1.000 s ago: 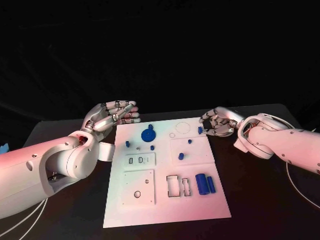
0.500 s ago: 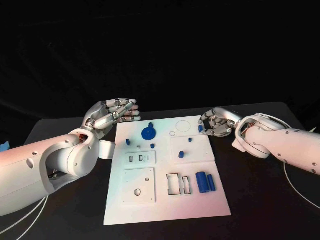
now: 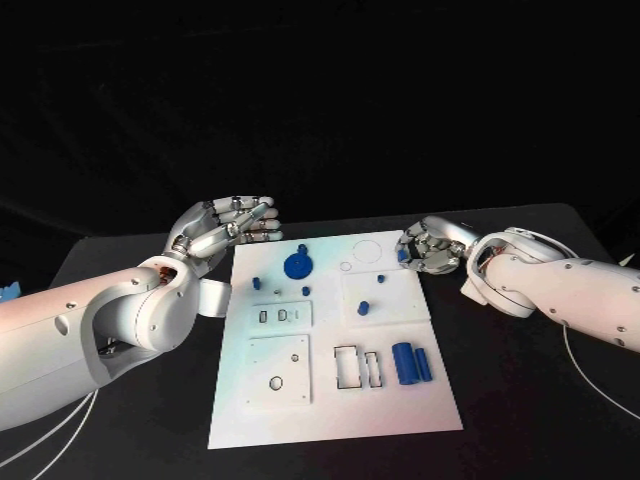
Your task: Assemble the parts on the task board
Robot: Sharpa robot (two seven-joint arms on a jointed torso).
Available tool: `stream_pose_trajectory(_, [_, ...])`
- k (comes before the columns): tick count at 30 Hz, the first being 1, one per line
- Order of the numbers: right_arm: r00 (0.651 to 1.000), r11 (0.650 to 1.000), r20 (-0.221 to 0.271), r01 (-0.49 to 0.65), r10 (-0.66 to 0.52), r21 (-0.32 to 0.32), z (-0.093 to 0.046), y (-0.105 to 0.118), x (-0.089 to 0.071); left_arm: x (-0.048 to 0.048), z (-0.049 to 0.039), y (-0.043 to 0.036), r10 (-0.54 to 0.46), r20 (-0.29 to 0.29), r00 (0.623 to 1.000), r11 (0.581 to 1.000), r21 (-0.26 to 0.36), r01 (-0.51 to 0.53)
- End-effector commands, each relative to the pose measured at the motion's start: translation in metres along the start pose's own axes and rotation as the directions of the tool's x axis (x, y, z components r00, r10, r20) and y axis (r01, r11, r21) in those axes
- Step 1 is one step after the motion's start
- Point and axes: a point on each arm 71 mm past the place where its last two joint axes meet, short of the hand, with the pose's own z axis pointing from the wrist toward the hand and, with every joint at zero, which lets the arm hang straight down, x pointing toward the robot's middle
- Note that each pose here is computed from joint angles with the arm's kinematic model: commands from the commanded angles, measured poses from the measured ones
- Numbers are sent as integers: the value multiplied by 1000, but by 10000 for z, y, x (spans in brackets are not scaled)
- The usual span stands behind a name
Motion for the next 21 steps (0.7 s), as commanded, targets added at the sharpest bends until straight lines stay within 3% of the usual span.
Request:
stream_pose_trajectory(1, [1000,1000,-2,9,-9,6,7,-4,18,21,1,-11,-11,-18,1000,1000,10,11])
stream_pose_trajectory(10, [1000,1000,4,8,-8,10,16,-1,37,17,0,-11,-10,-17,1000,1000,10,11])
stream_pose_trajectory(21, [996,1000,84,8,-9,10,-6,33,-9,0,-1,-10,-8,-13,1000,1000,7,8])
